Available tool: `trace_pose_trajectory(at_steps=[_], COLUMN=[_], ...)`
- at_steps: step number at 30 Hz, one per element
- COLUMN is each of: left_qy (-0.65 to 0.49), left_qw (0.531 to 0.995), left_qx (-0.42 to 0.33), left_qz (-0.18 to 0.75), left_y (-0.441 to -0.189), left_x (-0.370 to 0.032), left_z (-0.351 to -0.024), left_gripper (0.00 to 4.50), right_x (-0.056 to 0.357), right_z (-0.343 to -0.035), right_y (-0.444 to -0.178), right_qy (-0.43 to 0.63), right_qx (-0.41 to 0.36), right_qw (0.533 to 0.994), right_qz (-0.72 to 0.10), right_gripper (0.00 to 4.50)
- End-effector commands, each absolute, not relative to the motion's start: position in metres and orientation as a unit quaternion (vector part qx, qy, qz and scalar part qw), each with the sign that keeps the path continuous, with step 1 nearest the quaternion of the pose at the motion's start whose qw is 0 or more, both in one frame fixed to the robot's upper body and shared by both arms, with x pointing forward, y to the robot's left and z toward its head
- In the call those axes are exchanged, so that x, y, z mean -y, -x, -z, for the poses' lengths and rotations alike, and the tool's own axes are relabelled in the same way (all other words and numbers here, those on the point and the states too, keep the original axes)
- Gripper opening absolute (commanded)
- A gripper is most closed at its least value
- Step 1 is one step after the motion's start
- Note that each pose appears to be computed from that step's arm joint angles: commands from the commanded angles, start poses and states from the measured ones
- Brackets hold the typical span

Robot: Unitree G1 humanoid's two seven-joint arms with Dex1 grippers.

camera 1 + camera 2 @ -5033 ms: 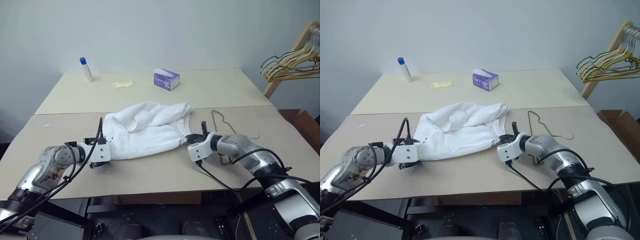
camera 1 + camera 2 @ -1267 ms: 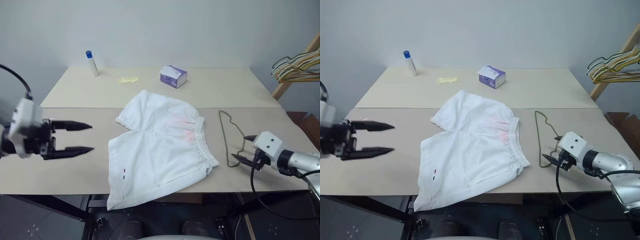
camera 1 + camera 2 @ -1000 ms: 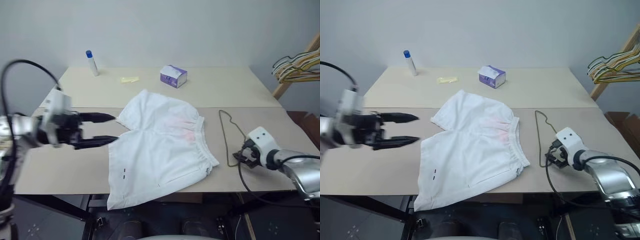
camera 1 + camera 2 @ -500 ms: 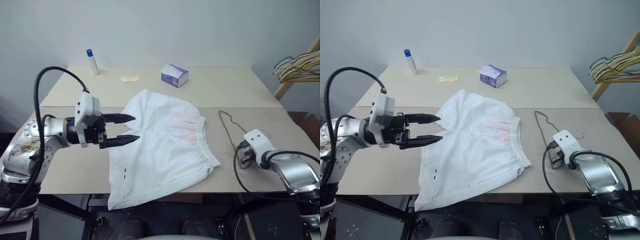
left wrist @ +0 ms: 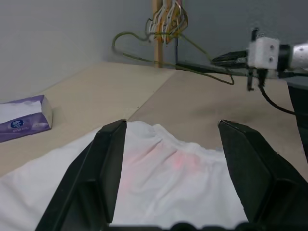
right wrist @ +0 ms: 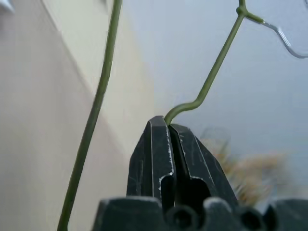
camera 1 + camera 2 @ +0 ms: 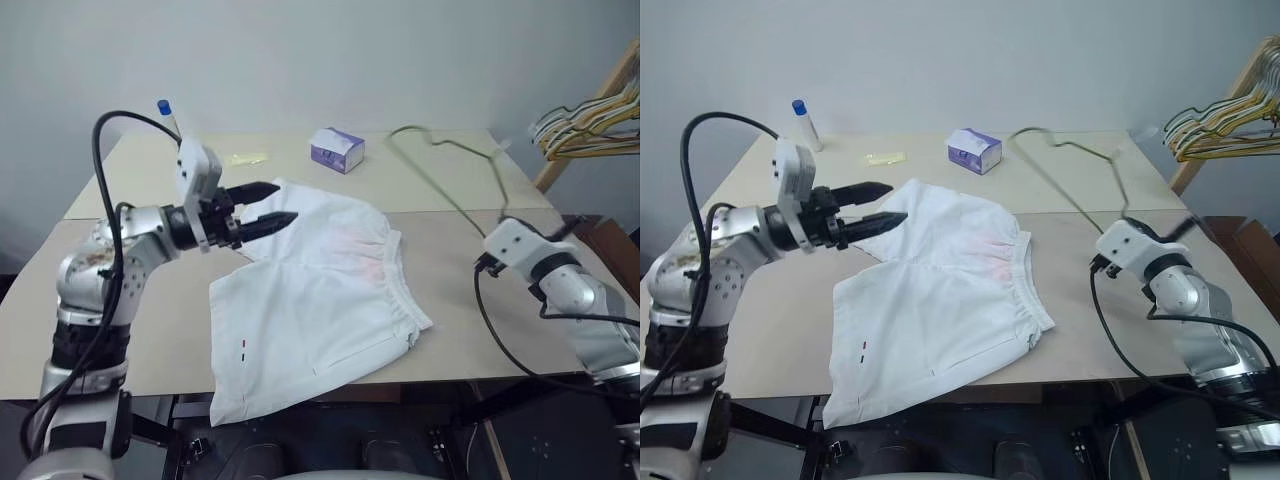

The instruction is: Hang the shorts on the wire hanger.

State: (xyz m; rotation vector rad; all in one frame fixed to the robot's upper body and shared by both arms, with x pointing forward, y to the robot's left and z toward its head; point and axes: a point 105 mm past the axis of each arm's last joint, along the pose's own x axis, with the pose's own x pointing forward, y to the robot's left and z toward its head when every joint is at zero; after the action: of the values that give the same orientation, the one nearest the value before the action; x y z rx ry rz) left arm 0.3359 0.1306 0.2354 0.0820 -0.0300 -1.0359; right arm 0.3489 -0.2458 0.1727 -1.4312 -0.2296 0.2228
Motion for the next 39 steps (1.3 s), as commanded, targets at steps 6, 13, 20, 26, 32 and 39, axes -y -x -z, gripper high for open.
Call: trace_pose_trajectory(at_steps=[6,13,20,26,32,39], left_qy=[-0.030,-0.092,-0.131,-0.127,-0.123,-0.169], left_qw=[0.827,0.789,0.764,0.767,0.782,0.801], left_qx=[-0.023,-0.118,-0.179,-0.164,-0.159,-0.138], left_qz=[0.560,0.595,0.606,0.607,0.590,0.558], left_y=[-0.342,-0.349,-0.347,-0.345,-0.349,-0.351], left_x=[-0.121,-0.103,-0.101,-0.102,-0.107,-0.128], left_z=[-0.240,-0.195,-0.165,-0.169,-0.171,-0.173], left_gripper=[4.09,4.46,3.85,1.93,0.00,0.00], right_x=[0.194,0.171,0.168,0.171,0.166,0.160], right_z=[-0.188,-0.199,-0.213,-0.219,-0.215,-0.217], right_y=[-0.342,-0.343,-0.347,-0.348,-0.342,-0.326], right_qy=[0.732,0.729,0.732,0.735,0.723,0.656], right_qx=[0.300,0.348,0.361,0.359,0.358,0.351], right_qw=[0.579,0.547,0.543,0.546,0.552,0.606], right_qz=[-0.197,-0.220,-0.196,-0.181,-0.210,-0.282], right_gripper=[0.00,0.00,0.00,0.00,1.15,3.60])
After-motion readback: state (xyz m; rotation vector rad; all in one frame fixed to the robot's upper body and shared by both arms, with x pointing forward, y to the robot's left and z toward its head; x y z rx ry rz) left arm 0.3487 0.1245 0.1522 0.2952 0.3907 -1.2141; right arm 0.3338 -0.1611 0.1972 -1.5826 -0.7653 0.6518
